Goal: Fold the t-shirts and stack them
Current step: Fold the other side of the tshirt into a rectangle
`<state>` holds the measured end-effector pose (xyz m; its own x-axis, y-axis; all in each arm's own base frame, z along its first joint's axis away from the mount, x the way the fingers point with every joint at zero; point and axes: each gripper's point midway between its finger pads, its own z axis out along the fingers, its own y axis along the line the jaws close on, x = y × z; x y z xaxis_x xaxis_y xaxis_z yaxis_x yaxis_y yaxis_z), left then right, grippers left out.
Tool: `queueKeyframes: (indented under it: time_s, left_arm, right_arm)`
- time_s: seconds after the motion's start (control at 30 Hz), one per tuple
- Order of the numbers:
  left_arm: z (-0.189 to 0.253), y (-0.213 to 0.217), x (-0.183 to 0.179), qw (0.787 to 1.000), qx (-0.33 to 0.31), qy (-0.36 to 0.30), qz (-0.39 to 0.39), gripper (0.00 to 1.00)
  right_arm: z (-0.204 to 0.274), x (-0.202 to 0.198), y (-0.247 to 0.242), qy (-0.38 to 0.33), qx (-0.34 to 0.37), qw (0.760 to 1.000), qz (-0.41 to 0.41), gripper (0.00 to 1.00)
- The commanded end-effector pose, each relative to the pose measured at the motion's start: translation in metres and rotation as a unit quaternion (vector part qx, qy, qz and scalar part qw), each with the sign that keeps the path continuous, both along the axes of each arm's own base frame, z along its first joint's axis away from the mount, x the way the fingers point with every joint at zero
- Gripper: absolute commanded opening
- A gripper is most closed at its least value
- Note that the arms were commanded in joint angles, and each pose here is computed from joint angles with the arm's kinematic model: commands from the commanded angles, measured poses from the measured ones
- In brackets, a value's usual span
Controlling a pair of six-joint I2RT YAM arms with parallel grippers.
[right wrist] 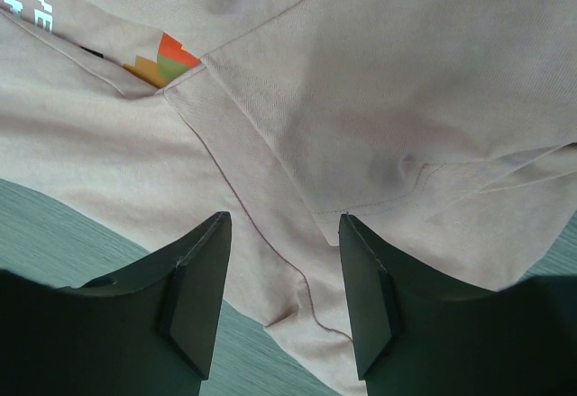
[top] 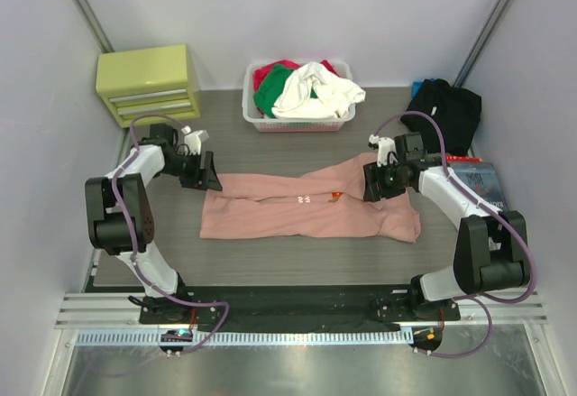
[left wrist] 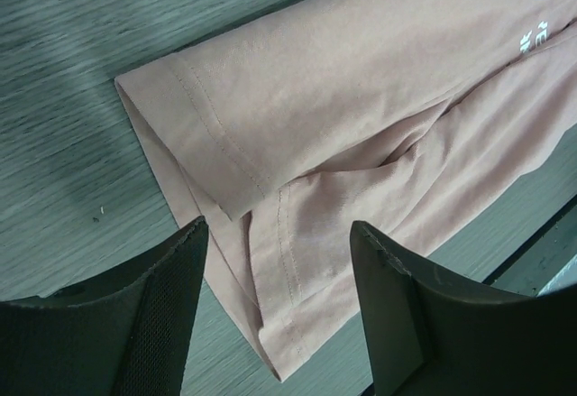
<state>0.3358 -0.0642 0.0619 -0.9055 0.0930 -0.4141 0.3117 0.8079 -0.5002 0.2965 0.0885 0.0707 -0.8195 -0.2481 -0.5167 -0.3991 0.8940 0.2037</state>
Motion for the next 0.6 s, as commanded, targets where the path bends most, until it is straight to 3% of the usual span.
queueKeyframes:
  time_s: [0.0,0.37,0.47,0.57]
  left_arm:
    - [0.0026,-0.0020,0.0068,1.000,-0.009,-0.008,0.007,0.65]
    - [-0.0002,-0.0071,0.0127,1.000,-0.021,0.000,0.005,0.64]
    - [-0.0018,-0.0099,0.0134,1.000,-0.022,0.003,0.002,0.58]
    - [-0.0028,-0.0112,0.0131,1.000,-0.023,0.005,0.000,0.42]
  right_arm:
    - [0.0093,0.0096,0.0009,-0.030,-0.002,1.000,0.003,0.57]
    - [0.0062,0.0086,-0.0022,-0.029,-0.010,1.000,0.003,0.56]
    - [0.0059,0.0080,-0.0028,-0.030,-0.013,0.999,0.005,0.56]
    - [0.0027,0.0059,-0.0044,-0.026,-0.018,0.999,0.006,0.56]
